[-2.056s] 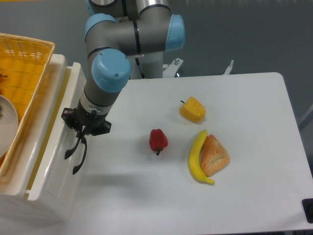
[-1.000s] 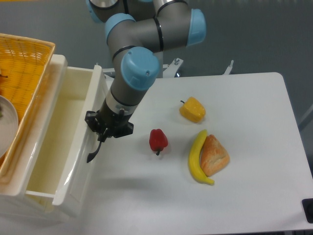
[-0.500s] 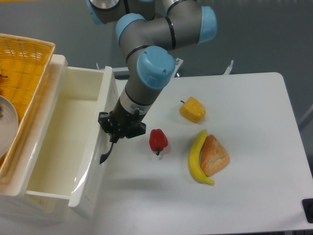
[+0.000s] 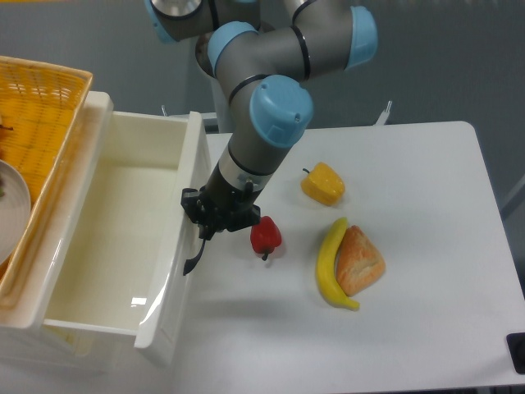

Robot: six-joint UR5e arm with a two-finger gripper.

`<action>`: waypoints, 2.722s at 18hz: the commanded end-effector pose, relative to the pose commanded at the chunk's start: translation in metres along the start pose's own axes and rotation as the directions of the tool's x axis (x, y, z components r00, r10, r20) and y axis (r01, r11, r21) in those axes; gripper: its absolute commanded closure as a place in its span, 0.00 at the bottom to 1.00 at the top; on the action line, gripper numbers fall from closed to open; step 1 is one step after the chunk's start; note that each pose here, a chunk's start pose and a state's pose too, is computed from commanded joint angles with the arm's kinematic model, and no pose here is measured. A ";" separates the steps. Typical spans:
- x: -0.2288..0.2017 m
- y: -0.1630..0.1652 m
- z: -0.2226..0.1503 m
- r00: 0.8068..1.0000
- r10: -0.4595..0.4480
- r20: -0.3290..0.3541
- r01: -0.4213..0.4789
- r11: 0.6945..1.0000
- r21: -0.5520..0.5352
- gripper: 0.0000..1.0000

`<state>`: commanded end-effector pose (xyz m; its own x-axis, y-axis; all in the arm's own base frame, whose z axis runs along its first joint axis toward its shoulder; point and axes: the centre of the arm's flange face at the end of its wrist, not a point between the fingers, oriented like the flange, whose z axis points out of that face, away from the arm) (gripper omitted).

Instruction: Slide the top white drawer open

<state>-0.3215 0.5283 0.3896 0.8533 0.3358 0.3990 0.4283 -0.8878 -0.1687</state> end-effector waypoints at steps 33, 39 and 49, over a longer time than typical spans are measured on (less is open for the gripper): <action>-0.036 0.004 -0.018 0.999 -0.053 -0.011 0.054 0.998 0.039 0.62; -0.052 0.005 -0.028 0.997 -0.074 -0.003 0.074 0.995 0.062 0.55; -0.139 0.011 -0.056 0.996 -0.056 0.066 0.046 0.988 0.150 0.18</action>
<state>-0.4520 0.4538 0.3827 0.8455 0.4052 0.3478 0.5068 -0.8140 -0.2838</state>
